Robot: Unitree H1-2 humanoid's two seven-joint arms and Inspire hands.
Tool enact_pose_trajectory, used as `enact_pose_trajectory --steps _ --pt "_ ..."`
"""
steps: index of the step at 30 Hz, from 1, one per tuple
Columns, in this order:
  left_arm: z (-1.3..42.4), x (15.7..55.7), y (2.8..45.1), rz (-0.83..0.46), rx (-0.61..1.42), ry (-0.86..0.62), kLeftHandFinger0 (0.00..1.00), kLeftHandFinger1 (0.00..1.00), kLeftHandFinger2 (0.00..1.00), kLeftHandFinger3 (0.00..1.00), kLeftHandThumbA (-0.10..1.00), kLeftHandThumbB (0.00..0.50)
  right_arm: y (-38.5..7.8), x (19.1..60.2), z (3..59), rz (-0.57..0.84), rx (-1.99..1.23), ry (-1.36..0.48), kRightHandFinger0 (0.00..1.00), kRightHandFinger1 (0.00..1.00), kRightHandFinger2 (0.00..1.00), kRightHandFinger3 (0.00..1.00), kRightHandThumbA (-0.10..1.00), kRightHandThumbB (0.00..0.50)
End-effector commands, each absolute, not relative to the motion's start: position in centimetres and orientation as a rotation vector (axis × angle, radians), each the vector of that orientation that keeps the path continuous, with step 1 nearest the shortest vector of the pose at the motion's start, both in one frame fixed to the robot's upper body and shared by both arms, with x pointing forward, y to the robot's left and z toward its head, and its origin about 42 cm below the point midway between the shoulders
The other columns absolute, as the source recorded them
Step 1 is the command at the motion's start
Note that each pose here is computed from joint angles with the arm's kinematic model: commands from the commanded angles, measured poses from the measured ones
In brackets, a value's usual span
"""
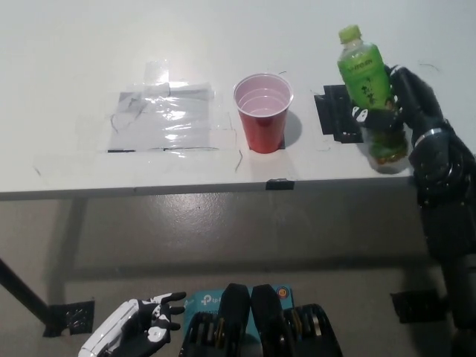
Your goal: The robot uses its right hand to pick up a bottle kept in the middle of the desk and tilt it into a cup kept next to it to pour water out
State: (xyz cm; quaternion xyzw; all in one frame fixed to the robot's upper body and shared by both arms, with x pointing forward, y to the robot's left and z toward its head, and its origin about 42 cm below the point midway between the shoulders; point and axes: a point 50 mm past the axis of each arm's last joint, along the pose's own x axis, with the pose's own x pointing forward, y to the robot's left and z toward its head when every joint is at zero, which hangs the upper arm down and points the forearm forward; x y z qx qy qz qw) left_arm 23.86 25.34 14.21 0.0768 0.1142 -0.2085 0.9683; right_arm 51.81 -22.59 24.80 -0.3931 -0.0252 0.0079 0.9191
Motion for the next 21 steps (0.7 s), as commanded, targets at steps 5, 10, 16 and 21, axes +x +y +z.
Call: enact_pose_trajectory --steps 5,10,16,21 --pt "14.2 22.6 25.7 -0.432 0.138 0.182 0.81 0.87 0.90 0.95 0.88 0.162 -21.7 52.4 30.6 -0.185 -0.272 -0.543 0.00 0.00 0.00 0.30 -0.10 0.016" --pt "14.4 22.4 25.6 -0.438 0.143 0.188 0.83 0.89 0.93 0.97 0.88 0.129 -21.4 51.7 30.1 -0.260 -0.315 -0.690 0.00 0.00 0.00 0.30 -0.10 0.000" --pt "14.2 22.4 25.6 -0.441 0.151 0.177 0.84 0.89 0.93 0.96 0.89 0.138 -20.4 51.2 30.2 -0.344 -0.455 -0.790 0.00 0.00 0.08 0.35 -0.10 0.000" --pt "14.2 22.4 25.5 -0.441 0.146 0.183 0.84 0.89 0.93 0.96 0.88 0.140 -19.8 51.4 31.3 -0.357 -0.518 -0.850 0.00 0.01 0.09 0.34 -0.10 0.001"
